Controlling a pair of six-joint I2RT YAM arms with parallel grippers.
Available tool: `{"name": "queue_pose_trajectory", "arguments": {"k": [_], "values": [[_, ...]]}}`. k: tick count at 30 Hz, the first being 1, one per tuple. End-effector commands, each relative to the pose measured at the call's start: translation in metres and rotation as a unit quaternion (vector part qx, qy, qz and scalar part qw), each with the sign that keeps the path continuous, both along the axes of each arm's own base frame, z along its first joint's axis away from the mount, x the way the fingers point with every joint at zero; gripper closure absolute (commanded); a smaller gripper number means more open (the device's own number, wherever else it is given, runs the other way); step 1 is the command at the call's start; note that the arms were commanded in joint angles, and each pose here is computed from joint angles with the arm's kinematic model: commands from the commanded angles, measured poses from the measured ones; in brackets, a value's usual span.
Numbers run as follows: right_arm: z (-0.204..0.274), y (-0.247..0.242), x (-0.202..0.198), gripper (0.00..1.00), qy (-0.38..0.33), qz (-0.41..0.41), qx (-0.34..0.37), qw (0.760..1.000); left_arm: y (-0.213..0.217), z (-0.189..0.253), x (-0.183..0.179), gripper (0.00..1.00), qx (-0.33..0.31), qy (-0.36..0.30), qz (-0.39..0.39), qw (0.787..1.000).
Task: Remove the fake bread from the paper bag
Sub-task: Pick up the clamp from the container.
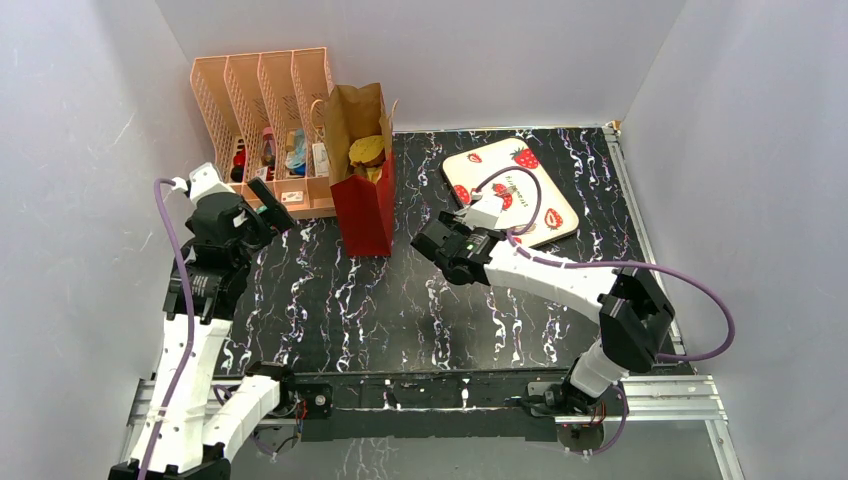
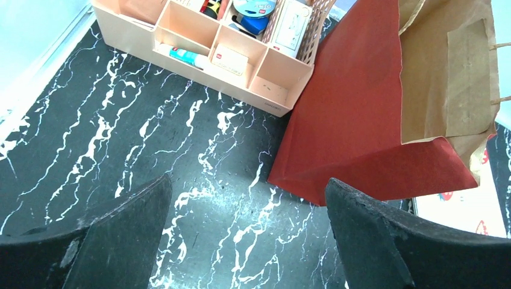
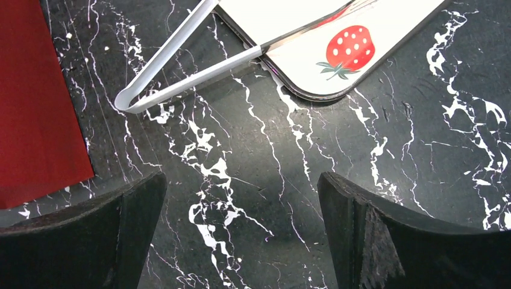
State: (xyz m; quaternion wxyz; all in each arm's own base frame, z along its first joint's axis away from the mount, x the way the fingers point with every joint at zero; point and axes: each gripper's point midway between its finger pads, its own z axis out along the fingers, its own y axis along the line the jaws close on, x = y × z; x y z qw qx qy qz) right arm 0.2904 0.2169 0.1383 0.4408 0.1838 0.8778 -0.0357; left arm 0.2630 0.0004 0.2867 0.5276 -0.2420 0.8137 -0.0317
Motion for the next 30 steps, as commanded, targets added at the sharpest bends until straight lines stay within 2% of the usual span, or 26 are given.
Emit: {"name": "queue_pose_trajectory", "arguments": {"k": [1,4,9,14,20,30], "values": [[0.015,-0.004,0.005,0.02,-0.026,-0.025,0.019,0.999,-0.002,0.010,-0.003,0.02,0.017,0.012,-0.021,1.000],[0.002,0.014,0.007,0.02,0.000,0.006,0.036,0.999,-0.006,0.017,0.005,0.02,0.015,0.003,-0.030,0.999],[-0.006,0.028,0.003,0.02,0.032,-0.027,0.078,0.996,-0.015,0.024,0.019,0.02,0.014,-0.003,-0.054,0.998],[0.012,0.046,0.018,0.04,0.008,-0.055,0.161,0.985,-0.025,0.024,0.033,0.02,0.012,-0.012,-0.082,0.996],[0.017,0.045,0.046,0.02,-0.004,-0.100,0.235,0.967,-0.034,0.022,0.042,0.02,0.016,-0.017,-0.111,0.994],[-0.016,0.057,0.074,0.02,0.032,-0.148,0.216,0.964,-0.044,0.033,0.055,0.02,0.019,-0.045,-0.139,0.989]]}}
